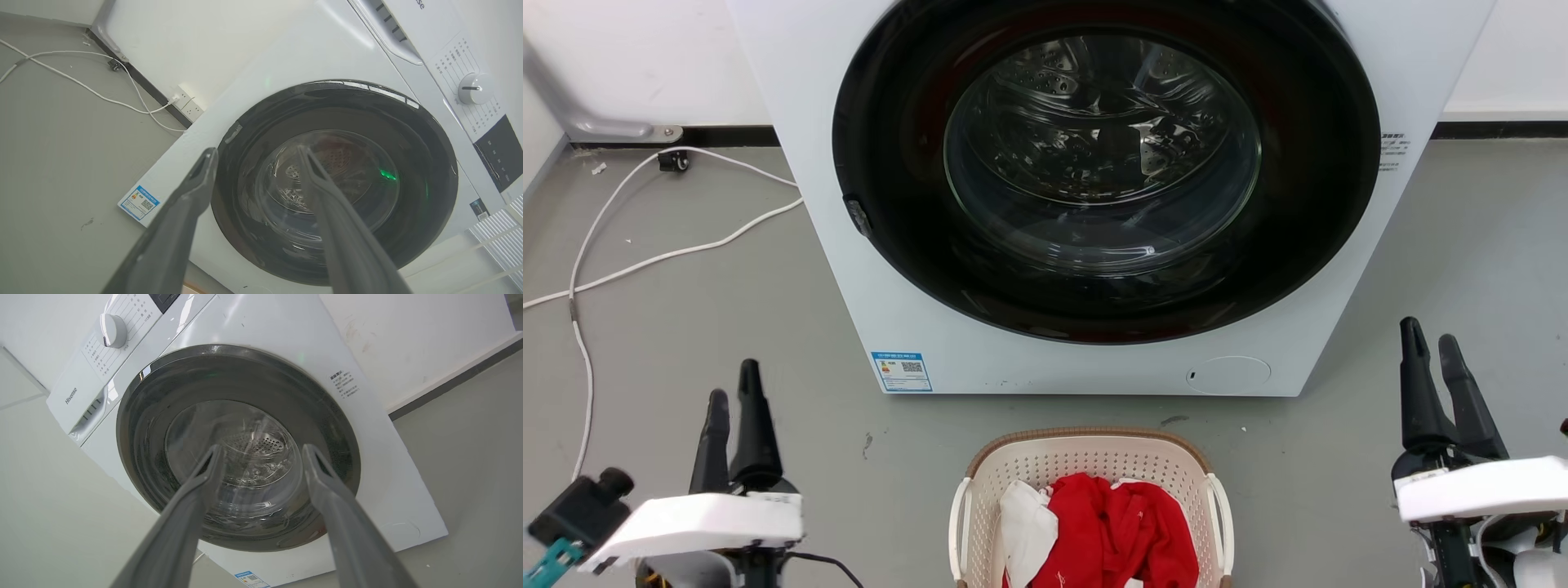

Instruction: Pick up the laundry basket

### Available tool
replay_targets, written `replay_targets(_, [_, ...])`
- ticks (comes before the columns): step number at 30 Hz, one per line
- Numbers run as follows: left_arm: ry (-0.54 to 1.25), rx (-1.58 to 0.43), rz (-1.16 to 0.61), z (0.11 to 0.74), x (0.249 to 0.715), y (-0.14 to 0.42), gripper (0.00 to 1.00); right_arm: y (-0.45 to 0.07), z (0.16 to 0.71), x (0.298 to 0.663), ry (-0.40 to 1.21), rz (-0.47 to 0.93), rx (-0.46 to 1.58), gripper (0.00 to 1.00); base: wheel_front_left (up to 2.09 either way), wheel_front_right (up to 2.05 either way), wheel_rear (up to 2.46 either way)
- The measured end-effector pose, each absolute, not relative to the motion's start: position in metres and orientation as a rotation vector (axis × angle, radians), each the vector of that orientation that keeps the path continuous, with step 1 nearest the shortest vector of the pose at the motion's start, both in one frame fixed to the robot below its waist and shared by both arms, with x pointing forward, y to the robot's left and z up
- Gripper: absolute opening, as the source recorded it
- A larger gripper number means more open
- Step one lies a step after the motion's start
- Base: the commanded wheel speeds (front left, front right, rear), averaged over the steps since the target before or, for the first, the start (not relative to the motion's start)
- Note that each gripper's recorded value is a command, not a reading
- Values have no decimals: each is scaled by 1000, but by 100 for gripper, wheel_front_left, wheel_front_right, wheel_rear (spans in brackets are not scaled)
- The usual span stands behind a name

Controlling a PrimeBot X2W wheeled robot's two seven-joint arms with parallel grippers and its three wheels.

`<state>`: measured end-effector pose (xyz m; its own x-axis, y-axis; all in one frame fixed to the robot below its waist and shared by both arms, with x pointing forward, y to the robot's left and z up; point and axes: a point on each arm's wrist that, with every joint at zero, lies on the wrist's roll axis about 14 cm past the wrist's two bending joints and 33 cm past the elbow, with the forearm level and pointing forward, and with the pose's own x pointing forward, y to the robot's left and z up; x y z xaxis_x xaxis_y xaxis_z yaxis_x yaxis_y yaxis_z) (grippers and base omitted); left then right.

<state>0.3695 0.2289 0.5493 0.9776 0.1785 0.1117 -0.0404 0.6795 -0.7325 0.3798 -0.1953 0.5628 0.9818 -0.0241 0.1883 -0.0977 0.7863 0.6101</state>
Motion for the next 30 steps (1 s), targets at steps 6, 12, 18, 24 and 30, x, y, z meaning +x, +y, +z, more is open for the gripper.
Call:
replay_targets(6, [-193,-637,56,561,369,207,100,-190,571,378,-217,57,550,100,0,0,0])
replay_targets(12, [-200,-488,-8,569,369,185,100,-186,575,377,-231,66,448,100,0,0,0])
replay_targets(18, [-190,-358,-69,570,367,164,100,-183,570,374,-223,68,357,100,0,0,0])
replay_targets(24, [-174,-241,-121,566,364,147,100,-181,569,373,-225,70,282,100,0,0,0])
replay_targets(30, [-170,-143,-146,562,360,136,100,-180,570,370,-234,73,208,100,0,0,0])
